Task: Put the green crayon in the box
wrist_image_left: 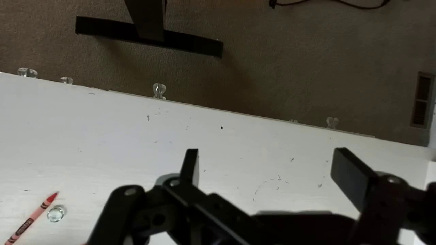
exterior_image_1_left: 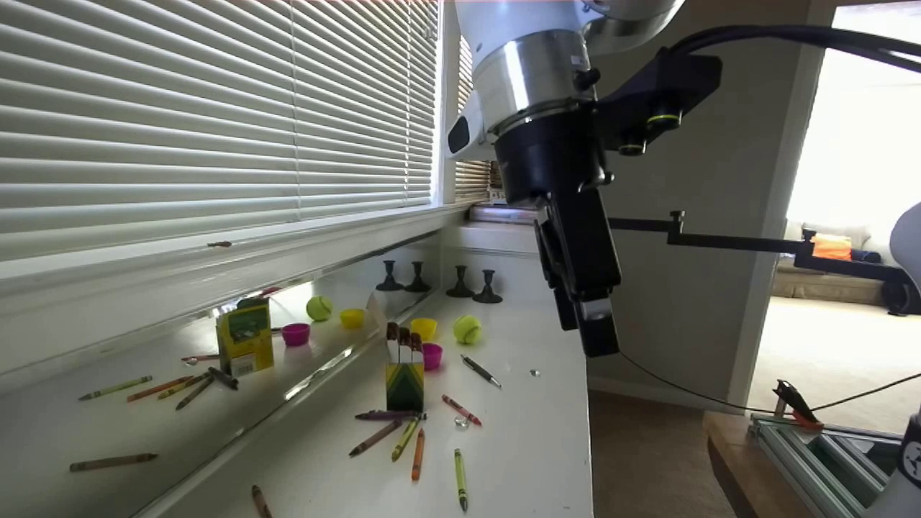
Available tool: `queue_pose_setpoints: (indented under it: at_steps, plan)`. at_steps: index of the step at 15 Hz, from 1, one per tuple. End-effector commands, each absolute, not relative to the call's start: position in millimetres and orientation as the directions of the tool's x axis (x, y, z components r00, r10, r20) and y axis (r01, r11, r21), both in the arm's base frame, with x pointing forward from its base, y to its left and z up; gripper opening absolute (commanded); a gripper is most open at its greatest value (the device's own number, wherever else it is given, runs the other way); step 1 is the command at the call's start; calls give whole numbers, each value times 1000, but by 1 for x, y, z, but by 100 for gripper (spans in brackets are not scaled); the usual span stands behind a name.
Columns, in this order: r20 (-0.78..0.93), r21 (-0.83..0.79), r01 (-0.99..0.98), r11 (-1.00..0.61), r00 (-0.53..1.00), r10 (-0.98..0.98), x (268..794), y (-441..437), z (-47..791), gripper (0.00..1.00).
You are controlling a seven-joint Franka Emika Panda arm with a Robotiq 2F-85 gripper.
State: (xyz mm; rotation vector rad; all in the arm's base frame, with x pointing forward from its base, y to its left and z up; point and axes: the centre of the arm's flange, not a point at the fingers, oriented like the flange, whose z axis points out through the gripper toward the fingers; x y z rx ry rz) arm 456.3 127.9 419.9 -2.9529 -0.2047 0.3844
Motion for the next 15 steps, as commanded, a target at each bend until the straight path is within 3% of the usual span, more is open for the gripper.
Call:
queue_pose_setpoints:
  at_steps: [1,7,15]
  plan:
    - [-347,-184,237,-954,892,288,485,136,402,100]
    - [-467,-165,426,-890,761,451,502,167,355,100]
    - [-592,14,667,-745,606,531,510,187,297,100]
